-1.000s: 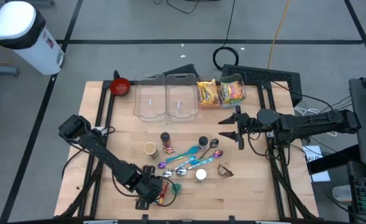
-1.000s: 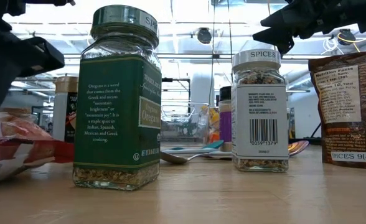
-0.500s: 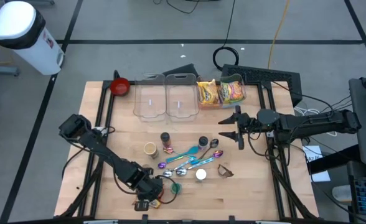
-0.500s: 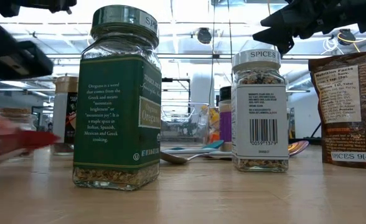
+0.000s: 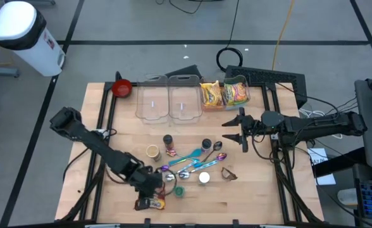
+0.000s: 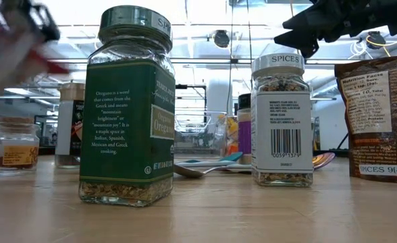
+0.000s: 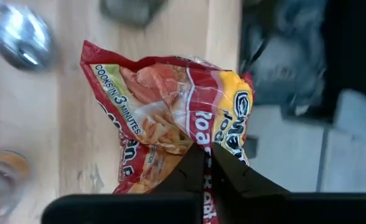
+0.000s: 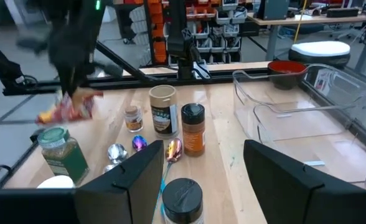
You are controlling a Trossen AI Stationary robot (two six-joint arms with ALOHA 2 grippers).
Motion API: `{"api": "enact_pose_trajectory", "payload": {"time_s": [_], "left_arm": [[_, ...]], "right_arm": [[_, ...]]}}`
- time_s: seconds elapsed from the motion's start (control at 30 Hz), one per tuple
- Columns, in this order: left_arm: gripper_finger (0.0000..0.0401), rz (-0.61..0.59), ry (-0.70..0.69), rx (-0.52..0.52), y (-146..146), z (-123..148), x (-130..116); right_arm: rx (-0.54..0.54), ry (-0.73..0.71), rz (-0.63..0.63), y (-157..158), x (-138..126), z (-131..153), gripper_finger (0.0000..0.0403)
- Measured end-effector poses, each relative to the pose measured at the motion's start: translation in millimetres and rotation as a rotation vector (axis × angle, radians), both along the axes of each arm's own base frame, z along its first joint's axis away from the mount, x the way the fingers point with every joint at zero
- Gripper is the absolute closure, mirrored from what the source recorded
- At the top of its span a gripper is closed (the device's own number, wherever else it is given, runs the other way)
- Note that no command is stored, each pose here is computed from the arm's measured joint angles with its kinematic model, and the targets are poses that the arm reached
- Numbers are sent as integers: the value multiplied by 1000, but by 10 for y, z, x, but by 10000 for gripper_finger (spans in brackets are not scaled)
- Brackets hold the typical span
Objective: Pick & Place Food Item
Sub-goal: Put the red noodle pack into the right transparent bin
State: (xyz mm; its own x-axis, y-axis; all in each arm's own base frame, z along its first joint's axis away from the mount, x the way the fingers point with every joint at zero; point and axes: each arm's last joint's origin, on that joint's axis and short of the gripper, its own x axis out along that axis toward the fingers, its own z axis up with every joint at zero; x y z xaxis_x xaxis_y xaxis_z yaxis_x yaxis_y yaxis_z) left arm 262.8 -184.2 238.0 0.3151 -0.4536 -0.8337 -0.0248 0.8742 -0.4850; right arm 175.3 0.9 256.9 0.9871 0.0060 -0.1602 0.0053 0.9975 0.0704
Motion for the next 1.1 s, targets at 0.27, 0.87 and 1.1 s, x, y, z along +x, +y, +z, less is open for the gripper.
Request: {"api": "enact_pose_trajectory", "payload": {"time_s": [0.27, 0.87, 1.1], "left_arm": [[394, 131, -456, 132, 352, 737, -221], [392, 44, -969, 645, 1584, 1130, 292], [381, 61, -946, 872, 2089, 895, 638]], "right_arm": [[-71, -1, 11, 0, 0, 0, 188], [-66, -9, 1, -9, 1, 8, 188], [9, -118, -212, -92, 13, 109, 188]]}}
